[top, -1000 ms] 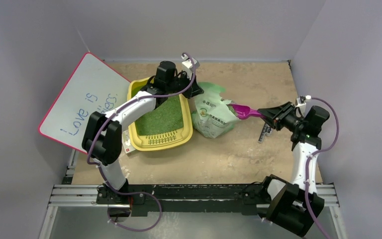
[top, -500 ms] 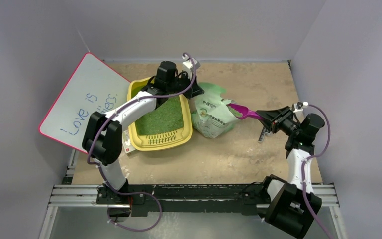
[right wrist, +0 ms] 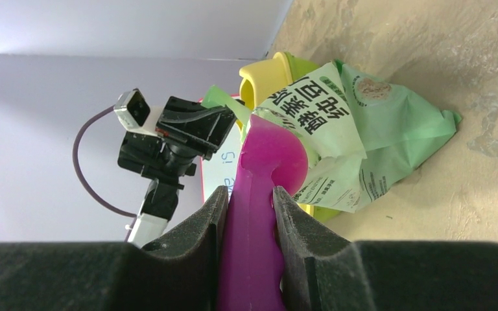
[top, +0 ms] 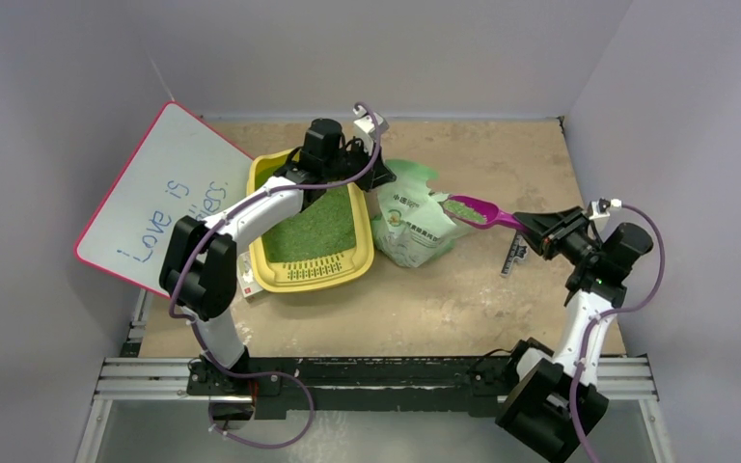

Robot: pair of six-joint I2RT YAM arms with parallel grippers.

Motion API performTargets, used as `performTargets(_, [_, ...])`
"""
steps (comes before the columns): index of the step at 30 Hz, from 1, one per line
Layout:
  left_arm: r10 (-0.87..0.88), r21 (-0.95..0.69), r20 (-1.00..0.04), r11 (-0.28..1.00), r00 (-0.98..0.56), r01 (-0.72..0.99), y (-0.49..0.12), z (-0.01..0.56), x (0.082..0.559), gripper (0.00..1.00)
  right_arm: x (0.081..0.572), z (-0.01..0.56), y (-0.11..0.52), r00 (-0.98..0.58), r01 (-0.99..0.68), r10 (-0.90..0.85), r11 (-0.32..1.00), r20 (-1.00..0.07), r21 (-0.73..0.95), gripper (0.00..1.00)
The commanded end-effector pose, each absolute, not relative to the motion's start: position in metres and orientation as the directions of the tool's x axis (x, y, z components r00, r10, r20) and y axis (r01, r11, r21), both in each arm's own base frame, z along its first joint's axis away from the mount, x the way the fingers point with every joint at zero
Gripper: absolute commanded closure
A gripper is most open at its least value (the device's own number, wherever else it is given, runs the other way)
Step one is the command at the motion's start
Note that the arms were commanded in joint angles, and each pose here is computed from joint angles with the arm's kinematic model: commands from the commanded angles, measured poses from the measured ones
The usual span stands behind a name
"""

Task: Fill the litter box with clean litter
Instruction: 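Scoop the cat litter from the cat litter bag.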

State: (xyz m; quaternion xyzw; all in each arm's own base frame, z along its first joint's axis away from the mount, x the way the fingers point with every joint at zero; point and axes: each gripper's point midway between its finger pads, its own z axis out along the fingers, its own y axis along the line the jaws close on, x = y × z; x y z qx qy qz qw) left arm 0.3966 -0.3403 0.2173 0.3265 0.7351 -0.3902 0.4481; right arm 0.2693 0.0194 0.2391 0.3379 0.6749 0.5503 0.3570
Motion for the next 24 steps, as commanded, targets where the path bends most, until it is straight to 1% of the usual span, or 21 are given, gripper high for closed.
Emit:
performTargets(1, [0.114,-0.247,-0.936,0.464,-0.334,0.851,-0.346,0.239,0.400,1.00,0.262,0.265,0.025,-0.534,-0.006,0.826,0.211,-0.182,0.977,1.00])
performTargets(4, [0.110,-0.245,-0.937,0.473,-0.333,0.846,-0.346,0.240,0.402,1.00,0.259,0.265,0.026,-0.526,0.002,0.832,0.209,-0.177,0.978,1.00])
performTargets(14, [0.093,-0.248,-0.939,0.488,-0.332,0.837,-0.345,0.244,0.405,1.00,0.258,0.273,0.024,-0.485,-0.004,0.842,0.268,-0.237,0.963,1.00])
performTargets(17, [0.090,-0.249,-0.939,0.491,-0.333,0.835,-0.345,0.244,0.405,1.00,0.260,0.282,0.023,-0.471,-0.034,0.841,0.283,-0.265,0.959,1.00])
performTargets(24, [0.080,-0.257,-0.937,0.502,-0.340,0.826,-0.345,0.243,0.408,1.00,0.261,0.298,0.025,-0.490,-0.075,0.832,0.257,-0.260,0.964,1.00])
